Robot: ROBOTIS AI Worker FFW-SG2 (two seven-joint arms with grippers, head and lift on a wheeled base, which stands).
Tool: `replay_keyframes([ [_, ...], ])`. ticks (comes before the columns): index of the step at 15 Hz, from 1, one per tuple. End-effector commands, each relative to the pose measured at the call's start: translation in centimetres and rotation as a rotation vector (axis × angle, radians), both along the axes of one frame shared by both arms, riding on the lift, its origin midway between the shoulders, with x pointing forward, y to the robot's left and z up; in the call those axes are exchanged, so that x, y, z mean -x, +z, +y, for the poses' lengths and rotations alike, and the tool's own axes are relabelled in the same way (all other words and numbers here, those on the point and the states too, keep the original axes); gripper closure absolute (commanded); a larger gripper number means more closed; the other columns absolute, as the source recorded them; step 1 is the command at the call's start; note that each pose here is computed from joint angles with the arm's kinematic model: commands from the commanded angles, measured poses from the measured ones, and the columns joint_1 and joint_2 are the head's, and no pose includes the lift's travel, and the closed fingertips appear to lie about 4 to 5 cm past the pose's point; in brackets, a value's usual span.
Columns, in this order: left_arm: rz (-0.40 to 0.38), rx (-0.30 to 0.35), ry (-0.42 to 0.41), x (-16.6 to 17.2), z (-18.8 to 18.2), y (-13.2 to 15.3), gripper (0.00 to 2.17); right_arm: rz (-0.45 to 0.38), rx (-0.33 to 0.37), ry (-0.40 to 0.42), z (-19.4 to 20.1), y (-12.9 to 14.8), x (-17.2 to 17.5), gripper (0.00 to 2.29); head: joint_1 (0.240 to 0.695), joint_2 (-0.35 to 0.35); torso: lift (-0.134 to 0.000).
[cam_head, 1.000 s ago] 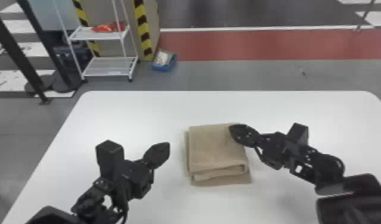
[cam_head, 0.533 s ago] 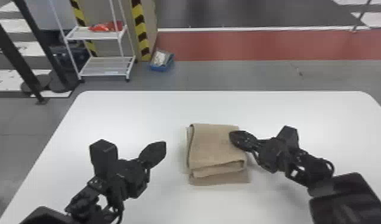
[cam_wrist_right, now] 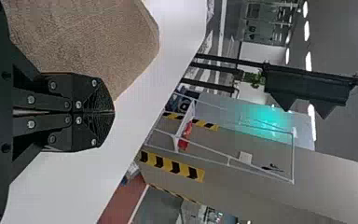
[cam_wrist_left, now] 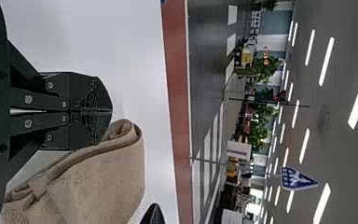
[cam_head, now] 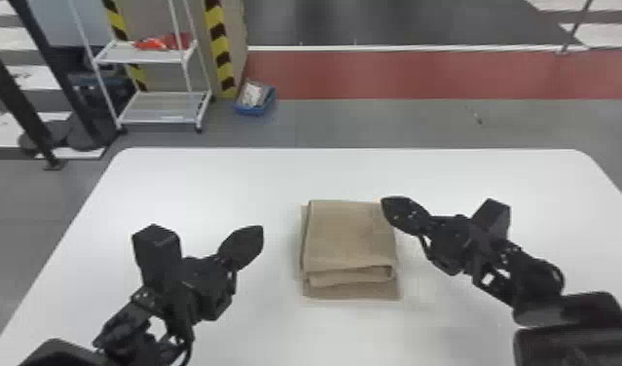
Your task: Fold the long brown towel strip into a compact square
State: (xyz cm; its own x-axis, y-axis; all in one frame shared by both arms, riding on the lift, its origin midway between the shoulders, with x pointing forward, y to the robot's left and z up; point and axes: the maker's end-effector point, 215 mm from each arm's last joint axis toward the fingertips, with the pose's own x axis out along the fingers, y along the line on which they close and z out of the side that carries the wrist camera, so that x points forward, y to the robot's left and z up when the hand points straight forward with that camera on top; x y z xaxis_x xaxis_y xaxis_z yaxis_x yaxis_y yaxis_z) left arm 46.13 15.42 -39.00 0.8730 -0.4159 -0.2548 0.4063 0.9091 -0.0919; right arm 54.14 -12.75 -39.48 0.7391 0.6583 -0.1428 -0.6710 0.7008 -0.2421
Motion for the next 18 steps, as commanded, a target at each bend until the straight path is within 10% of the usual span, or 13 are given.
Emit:
replay_keyframes([
  [1,-0.004,0.004,-0.003,-0.2,-0.4,0.2,1.2,-0.029,-0.018,0.0,1.4,2.2,0.1,1.48,0.695,0.029,-0.124],
  [8,-0.033,0.012,0.01,-0.7,0.4,0.4,1.2,-0.027,-0.019,0.106,11.7,1.1,-1.4,1.48,0.695,0.109,-0.124],
  [18,-0.037,0.023,-0.004,-1.2,0.5,0.8,1.2,0.083,0.005,0.135,11.9,-3.5,-3.3,1.48,0.695,0.164,-0.124],
])
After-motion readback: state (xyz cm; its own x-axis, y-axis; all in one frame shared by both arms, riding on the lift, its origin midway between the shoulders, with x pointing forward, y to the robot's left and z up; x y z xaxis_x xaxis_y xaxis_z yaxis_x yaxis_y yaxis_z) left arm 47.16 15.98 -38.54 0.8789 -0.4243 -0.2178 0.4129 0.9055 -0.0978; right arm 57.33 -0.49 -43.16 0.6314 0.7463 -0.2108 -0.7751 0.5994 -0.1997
